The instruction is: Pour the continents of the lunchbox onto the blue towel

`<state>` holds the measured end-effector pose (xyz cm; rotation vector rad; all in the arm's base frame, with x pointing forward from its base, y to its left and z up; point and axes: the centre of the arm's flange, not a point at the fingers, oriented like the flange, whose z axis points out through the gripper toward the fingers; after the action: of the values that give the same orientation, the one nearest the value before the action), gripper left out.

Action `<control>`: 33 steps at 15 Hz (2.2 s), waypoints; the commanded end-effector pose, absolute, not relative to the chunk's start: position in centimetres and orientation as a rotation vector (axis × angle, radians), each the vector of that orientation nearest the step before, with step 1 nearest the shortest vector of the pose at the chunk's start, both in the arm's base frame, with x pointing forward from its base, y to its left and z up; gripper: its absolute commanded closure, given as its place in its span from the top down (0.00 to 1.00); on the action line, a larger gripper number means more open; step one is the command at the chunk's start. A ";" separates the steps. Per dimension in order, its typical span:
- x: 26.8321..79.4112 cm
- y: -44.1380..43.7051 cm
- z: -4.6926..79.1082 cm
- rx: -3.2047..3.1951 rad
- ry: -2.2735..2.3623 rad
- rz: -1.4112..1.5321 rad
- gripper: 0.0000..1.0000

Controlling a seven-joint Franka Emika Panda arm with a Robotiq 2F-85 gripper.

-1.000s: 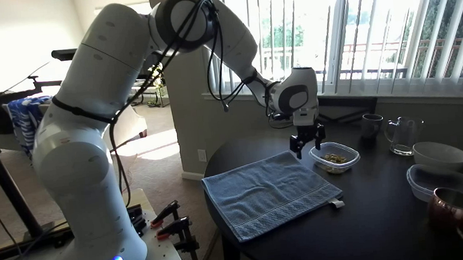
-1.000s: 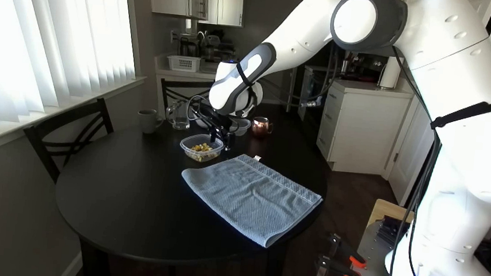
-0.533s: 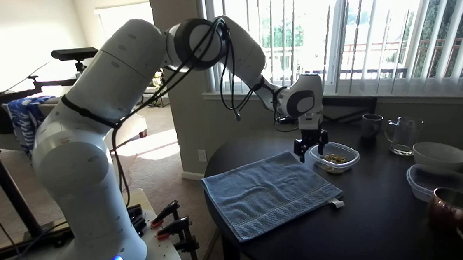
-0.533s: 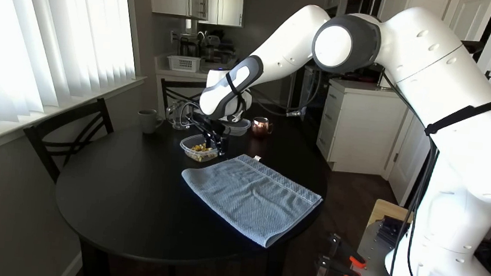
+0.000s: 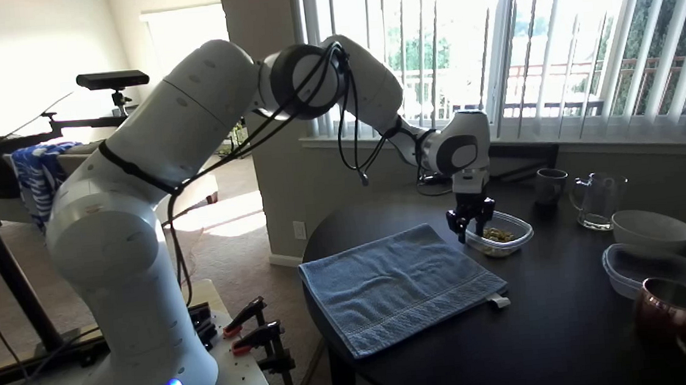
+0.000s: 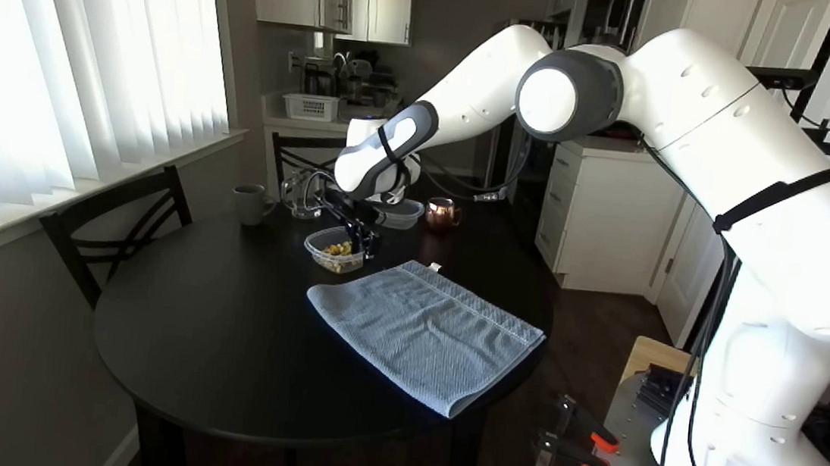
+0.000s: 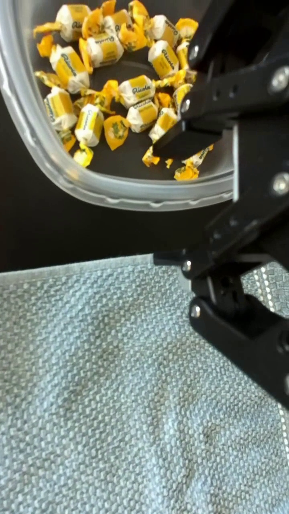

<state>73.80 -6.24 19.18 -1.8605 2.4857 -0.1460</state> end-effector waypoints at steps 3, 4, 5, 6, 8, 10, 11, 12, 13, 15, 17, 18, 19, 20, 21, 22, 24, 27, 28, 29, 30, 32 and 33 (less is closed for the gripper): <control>74.8 -6.4 19.5 -1.789 2.515 -0.123 0.18; 74.9 -6.3 19.6 -1.787 2.513 -0.126 0.12; 74.9 -6.2 19.7 -1.786 2.510 -0.126 0.08; 74.8 -6.1 19.8 -1.785 2.505 -0.125 0.06; 74.8 -5.9 20.1 -1.785 2.498 -0.129 0.04; 74.9 -5.7 20.7 -1.783 2.494 -0.143 0.06; 74.9 -5.6 21.1 -1.781 2.494 -0.153 0.06; 73.4 -2.9 20.2 -1.791 2.492 -0.182 0.07; 73.2 -2.4 20.6 -1.786 2.499 -0.193 0.07; 74.3 -4.1 24.0 -1.781 2.508 -0.233 0.07; 74.3 -3.9 26.0 -1.755 2.550 -0.296 0.07; 74.1 -4.2 26.9 -1.737 2.575 -0.328 0.06; 73.9 -4.4 27.8 -1.729 2.601 -0.348 0.07; 73.5 -4.5 28.5 -1.724 2.635 -0.369 0.07; 73.3 -4.9 29.5 -1.721 2.659 -0.382 0.07; 73.0 -5.1 30.2 -1.728 2.682 -0.386 0.07; 72.5 -5.2 31.2 -1.755 2.728 -0.378 0.07; 71.2 -5.1 31.9 -1.858 2.811 -0.328 0.07; 70.6 -4.8 31.8 -1.908 2.840 -0.300 0.07; 70.1 -4.6 31.9 -1.948 2.867 -0.284 0.07; 69.4 -4.2 31.6 -2.006 2.894 -0.257 0.07; 68.2 -3.3 31.3 -2.112 2.928 -0.208 0.07; 67.7 -2.7 31.3 -2.166 2.934 -0.177 0.07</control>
<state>70.18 -4.26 30.66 -2.0096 2.9265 -0.2372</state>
